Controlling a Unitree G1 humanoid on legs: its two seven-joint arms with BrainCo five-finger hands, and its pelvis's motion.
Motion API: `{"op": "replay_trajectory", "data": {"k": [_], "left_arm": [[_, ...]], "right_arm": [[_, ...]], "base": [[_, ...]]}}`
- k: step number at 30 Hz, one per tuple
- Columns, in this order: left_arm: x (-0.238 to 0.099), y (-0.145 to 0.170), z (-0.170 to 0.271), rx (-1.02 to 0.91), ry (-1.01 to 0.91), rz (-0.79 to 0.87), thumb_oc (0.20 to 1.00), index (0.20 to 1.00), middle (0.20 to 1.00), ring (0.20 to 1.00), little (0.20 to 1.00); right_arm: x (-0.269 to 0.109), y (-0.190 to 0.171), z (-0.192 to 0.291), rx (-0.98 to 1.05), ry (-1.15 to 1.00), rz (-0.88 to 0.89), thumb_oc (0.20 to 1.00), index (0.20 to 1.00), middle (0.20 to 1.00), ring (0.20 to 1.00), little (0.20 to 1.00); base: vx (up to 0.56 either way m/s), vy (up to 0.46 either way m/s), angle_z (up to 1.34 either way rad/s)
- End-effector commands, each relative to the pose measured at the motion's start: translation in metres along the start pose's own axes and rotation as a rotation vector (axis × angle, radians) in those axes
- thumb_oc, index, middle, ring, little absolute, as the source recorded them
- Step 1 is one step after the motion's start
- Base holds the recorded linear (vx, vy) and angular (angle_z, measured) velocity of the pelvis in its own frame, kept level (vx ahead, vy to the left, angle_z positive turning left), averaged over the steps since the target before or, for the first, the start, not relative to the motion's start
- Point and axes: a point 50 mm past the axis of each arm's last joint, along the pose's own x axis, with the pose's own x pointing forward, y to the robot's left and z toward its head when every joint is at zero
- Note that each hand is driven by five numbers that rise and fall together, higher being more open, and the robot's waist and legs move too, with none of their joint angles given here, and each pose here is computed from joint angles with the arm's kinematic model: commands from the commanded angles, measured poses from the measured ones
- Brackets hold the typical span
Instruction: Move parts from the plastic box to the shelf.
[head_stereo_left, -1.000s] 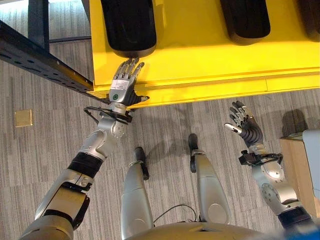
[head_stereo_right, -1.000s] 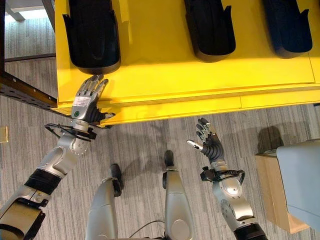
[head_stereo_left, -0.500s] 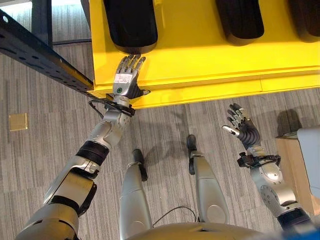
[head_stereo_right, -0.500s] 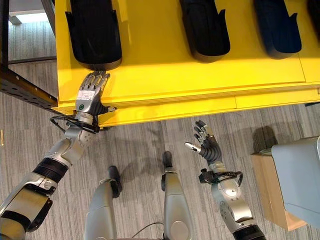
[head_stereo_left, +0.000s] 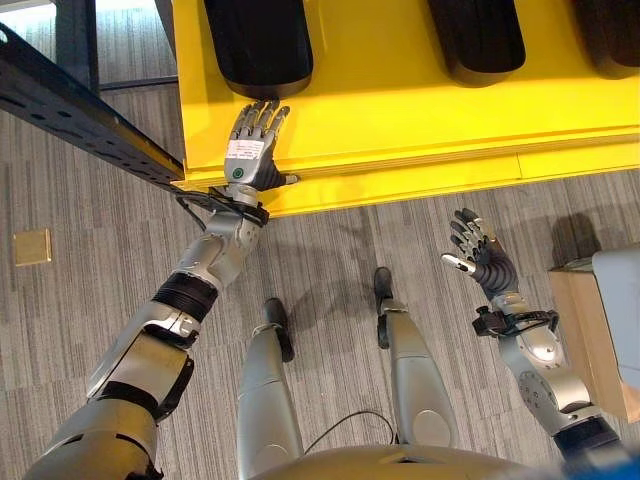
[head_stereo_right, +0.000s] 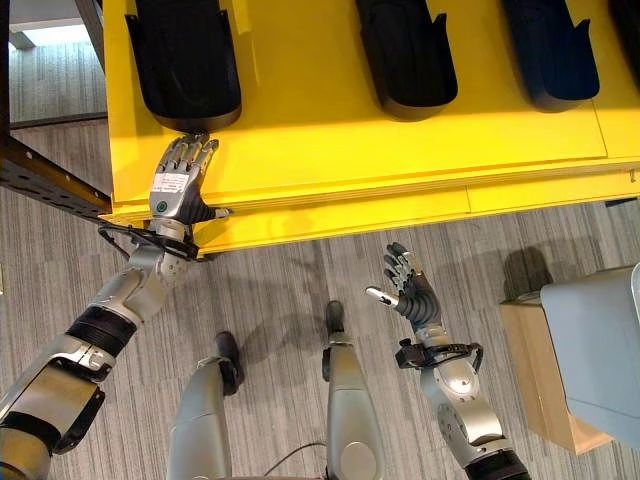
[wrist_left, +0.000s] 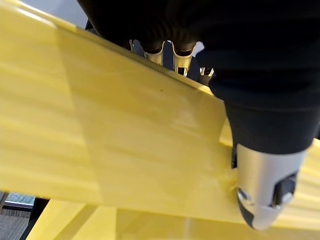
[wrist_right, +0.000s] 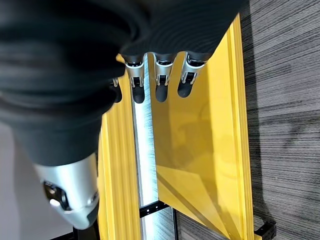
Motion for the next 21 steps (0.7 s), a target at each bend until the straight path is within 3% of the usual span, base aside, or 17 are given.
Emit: {"op": "replay_trajectory", "data": {"k": [1,9,13,17,21], "left_arm": [[0.008,-0.006,-0.023,0.007,0.148,-0.068,1.0,1.0,1.0,1.0,1.0],[-0.014,-0.026,-0.007,-0.093,0.102,-0.16,1.0,1.0,1.0,1.0,1.0],[-0.038,-0.037,0.01,-0.277,0.071,-0.234,1.0,1.0,1.0,1.0,1.0],[-0.073,-0.052,0.013,-0.528,0.158,-0.315,1.0,1.0,1.0,1.0,1.0],[-0.086,-0.051,0.012,-0.62,0.179,-0.335,1.0,1.0,1.0,1.0,1.0]], "right_arm": [[-0.003,-0.011,0.022,-0.049,-0.079,0.012,1.0,1.0,1.0,1.0,1.0],[-0.002,-0.009,0.022,-0.039,-0.086,0.008,1.0,1.0,1.0,1.0,1.0],[-0.001,-0.008,0.022,-0.032,-0.095,-0.001,1.0,1.0,1.0,1.0,1.0],[0.002,-0.006,0.022,-0.016,-0.103,-0.015,1.0,1.0,1.0,1.0,1.0],[0.002,-0.005,0.022,-0.015,-0.106,-0.013,1.0,1.0,1.0,1.0,1.0]], "base": [[0.0,0.0,0.0],[0.0,0.0,0.0],[0.0,-0.002,0.01],[0.0,0.0,0.0],[0.01,-0.006,0.04]]}}
